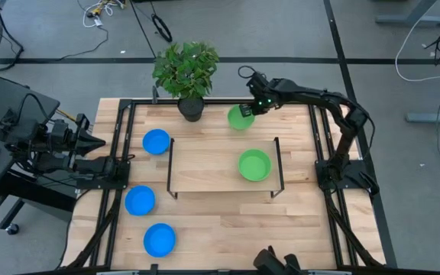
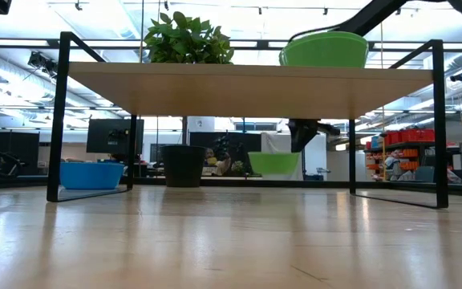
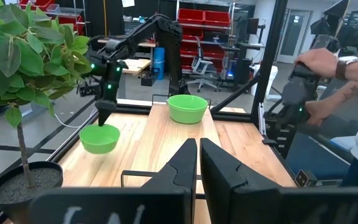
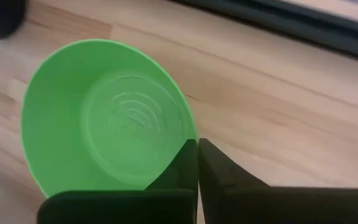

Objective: Pick & Place Mini bowls
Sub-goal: Stack the green bowl on the green bowls on the shelf

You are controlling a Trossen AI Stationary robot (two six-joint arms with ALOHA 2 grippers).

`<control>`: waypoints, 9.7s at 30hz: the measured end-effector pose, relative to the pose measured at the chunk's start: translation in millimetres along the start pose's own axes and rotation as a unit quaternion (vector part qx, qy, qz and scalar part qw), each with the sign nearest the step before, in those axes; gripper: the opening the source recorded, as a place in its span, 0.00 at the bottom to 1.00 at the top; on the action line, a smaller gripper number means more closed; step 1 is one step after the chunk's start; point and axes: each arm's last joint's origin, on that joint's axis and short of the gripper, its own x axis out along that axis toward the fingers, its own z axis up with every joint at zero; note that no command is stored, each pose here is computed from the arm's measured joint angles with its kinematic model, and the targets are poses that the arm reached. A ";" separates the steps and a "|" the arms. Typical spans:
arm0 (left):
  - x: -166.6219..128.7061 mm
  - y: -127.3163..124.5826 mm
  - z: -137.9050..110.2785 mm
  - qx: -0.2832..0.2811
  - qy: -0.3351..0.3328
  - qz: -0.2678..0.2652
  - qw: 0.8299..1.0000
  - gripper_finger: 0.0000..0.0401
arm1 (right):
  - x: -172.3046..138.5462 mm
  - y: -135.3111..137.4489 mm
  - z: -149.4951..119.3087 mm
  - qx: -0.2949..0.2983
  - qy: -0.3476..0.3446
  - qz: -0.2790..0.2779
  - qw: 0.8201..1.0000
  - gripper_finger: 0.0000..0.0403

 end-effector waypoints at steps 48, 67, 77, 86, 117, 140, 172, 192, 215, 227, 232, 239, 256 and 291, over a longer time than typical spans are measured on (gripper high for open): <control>0.1 0.0 0.0 0.000 0.000 0.000 1.000 0.06 | -243.6 5.2 -69.0 -0.166 -0.131 0.124 0.969 0.00; 0.1 0.0 0.1 0.000 0.000 0.000 1.000 0.06 | -282.2 36.5 -117.0 -0.260 -0.045 0.166 0.950 0.00; 0.0 0.0 0.0 0.000 0.000 0.000 1.000 0.06 | -260.3 67.7 -134.0 -0.311 0.034 0.154 0.937 0.00; 0.0 0.0 0.0 0.000 0.000 0.000 1.000 0.06 | -230.0 94.0 -137.0 -0.356 0.082 0.128 0.922 0.00; 0.0 0.0 0.0 0.000 0.000 0.000 1.000 0.06 | -185.2 117.4 -129.1 -0.429 0.101 0.062 0.895 0.00; 0.2 0.0 0.0 0.000 0.000 0.000 1.000 0.06 | -168.6 119.8 -130.8 -0.447 0.098 0.067 0.886 0.00; 0.2 0.0 0.0 0.000 0.000 0.000 1.000 0.06 | -178.1 115.3 -132.6 -0.440 0.099 0.082 0.889 0.45; 0.1 0.0 -0.1 0.000 0.000 0.000 1.000 0.06 | -193.9 114.6 -133.6 -0.513 0.078 0.173 0.837 0.12; 0.1 0.0 0.0 0.000 0.000 0.000 1.000 0.06 | -155.8 100.6 -119.3 -0.508 0.124 0.244 0.817 0.00; 0.1 0.0 0.0 0.000 0.000 0.000 1.000 0.06 | -151.7 99.0 -112.1 -0.508 0.103 0.241 0.821 0.00; 0.0 0.0 0.0 0.000 0.000 0.000 1.000 0.06 | -150.7 99.3 -109.9 -0.510 0.084 0.213 0.829 0.00; 0.1 0.0 -0.1 0.000 0.000 0.000 1.000 0.06 | -151.2 99.7 -110.6 -0.504 0.092 0.227 0.828 0.00; 0.1 0.0 -0.1 0.000 0.000 0.000 1.000 0.06 | -166.5 111.2 -126.2 -0.500 0.066 0.254 0.825 0.00; 0.2 0.0 0.0 0.000 0.000 0.000 1.000 0.06 | -141.5 106.0 -125.1 -0.479 0.047 0.175 0.859 0.00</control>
